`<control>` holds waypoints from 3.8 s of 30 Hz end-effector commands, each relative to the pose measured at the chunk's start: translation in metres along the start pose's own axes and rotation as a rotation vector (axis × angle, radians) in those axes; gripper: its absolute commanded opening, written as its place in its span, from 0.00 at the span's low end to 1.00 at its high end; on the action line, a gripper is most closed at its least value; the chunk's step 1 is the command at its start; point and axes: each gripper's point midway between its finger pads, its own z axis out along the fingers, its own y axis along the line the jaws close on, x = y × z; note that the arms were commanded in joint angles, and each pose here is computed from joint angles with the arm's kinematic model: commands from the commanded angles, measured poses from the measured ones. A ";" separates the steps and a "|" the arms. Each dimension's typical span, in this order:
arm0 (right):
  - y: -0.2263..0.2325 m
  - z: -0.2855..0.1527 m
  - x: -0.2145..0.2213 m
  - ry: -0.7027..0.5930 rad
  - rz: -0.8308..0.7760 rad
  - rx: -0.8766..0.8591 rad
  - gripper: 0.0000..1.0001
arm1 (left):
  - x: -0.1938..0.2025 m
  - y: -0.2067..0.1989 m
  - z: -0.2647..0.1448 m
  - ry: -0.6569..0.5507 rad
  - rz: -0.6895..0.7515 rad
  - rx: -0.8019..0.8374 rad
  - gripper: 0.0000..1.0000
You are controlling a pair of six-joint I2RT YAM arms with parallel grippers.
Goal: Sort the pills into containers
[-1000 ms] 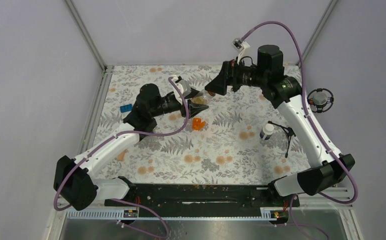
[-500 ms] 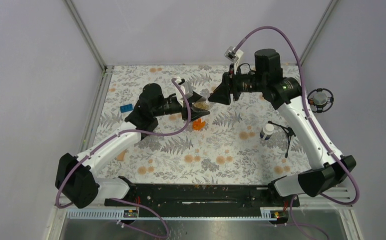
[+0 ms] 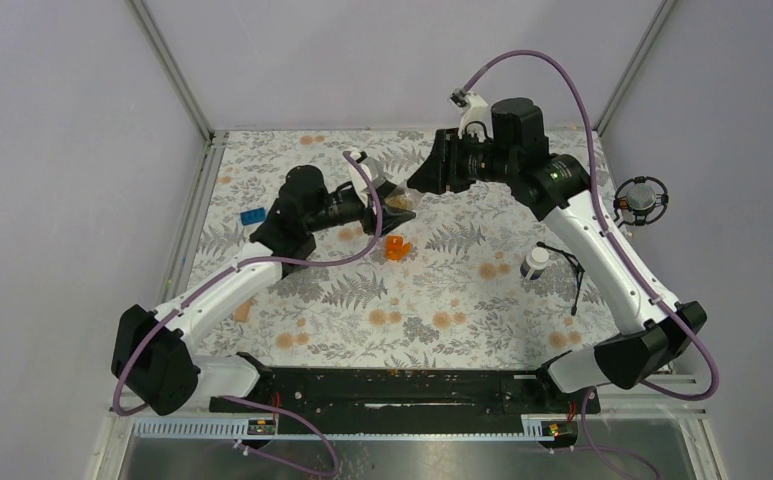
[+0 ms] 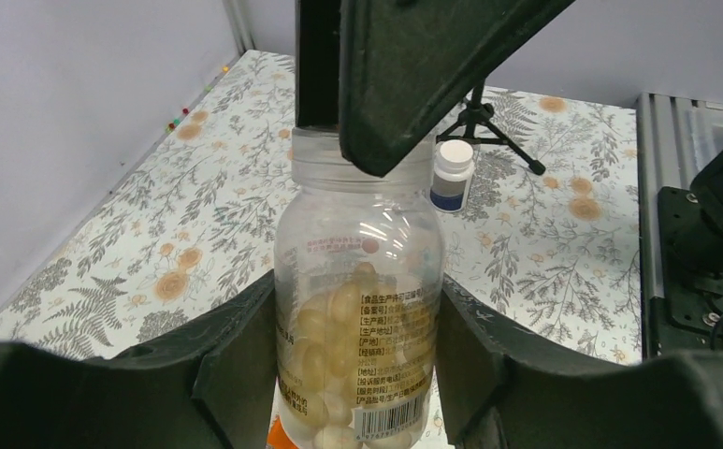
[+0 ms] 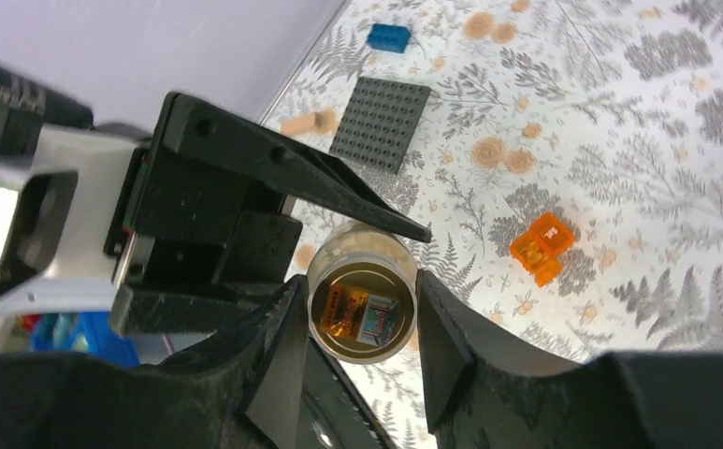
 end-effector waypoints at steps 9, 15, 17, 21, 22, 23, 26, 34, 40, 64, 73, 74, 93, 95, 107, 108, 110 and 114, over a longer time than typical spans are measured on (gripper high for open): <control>-0.009 -0.006 -0.042 -0.188 0.097 0.118 0.93 | -0.016 0.016 0.007 -0.050 0.043 -0.073 0.00; 0.031 -0.020 -0.012 -0.066 -0.226 -0.224 0.96 | -0.013 -0.004 0.006 -0.040 0.038 0.040 0.00; 0.033 -0.023 0.003 -0.008 -0.283 -0.261 0.96 | -0.012 -0.012 0.007 -0.030 0.032 0.095 0.00; 0.030 -0.027 0.024 0.099 -0.366 -0.301 0.95 | -0.008 -0.026 0.008 0.002 0.012 0.184 0.00; 0.029 -0.028 0.027 0.121 -0.370 -0.305 0.94 | -0.008 -0.028 0.008 0.004 0.009 0.203 0.00; 0.028 -0.029 0.029 0.140 -0.372 -0.305 0.93 | -0.008 -0.030 0.007 0.004 0.007 0.214 0.00; 0.024 -0.028 0.031 0.163 -0.381 -0.293 0.87 | -0.009 -0.036 0.007 0.006 0.002 0.258 0.00; 0.015 -0.029 0.044 0.199 -0.424 -0.278 0.80 | -0.012 -0.041 0.007 0.004 0.006 0.292 0.00; 0.008 -0.028 0.046 0.207 -0.441 -0.254 0.60 | -0.014 -0.041 0.006 0.005 0.008 0.293 0.00; -0.041 0.006 -0.045 -0.245 0.201 0.168 0.79 | -0.011 0.008 0.009 -0.033 0.077 -0.006 0.00; 0.009 -0.020 0.008 -0.006 -0.237 -0.216 0.86 | -0.019 -0.015 0.006 -0.061 0.074 0.105 0.00; 0.009 -0.022 0.014 0.022 -0.263 -0.223 0.87 | -0.019 -0.019 0.005 -0.062 0.074 0.129 0.00; -0.026 0.005 -0.024 -0.187 0.148 0.000 0.52 | -0.027 0.003 0.010 -0.090 0.067 0.010 0.00; -0.021 0.009 -0.017 -0.145 0.149 -0.046 0.80 | -0.027 0.006 0.010 -0.092 0.063 -0.006 0.02; -0.013 0.023 0.022 0.054 0.078 -0.027 0.56 | -0.026 0.007 0.014 -0.105 0.031 -0.005 0.29; -0.013 0.023 0.021 0.056 0.079 -0.023 0.46 | -0.026 0.009 0.014 -0.108 0.027 -0.014 0.33; -0.020 0.023 0.019 0.058 0.092 0.028 0.30 | -0.025 0.012 0.014 -0.114 0.019 -0.036 0.44; -0.054 0.013 0.007 -0.013 0.073 0.241 0.25 | -0.022 0.024 0.012 -0.124 -0.006 -0.116 0.79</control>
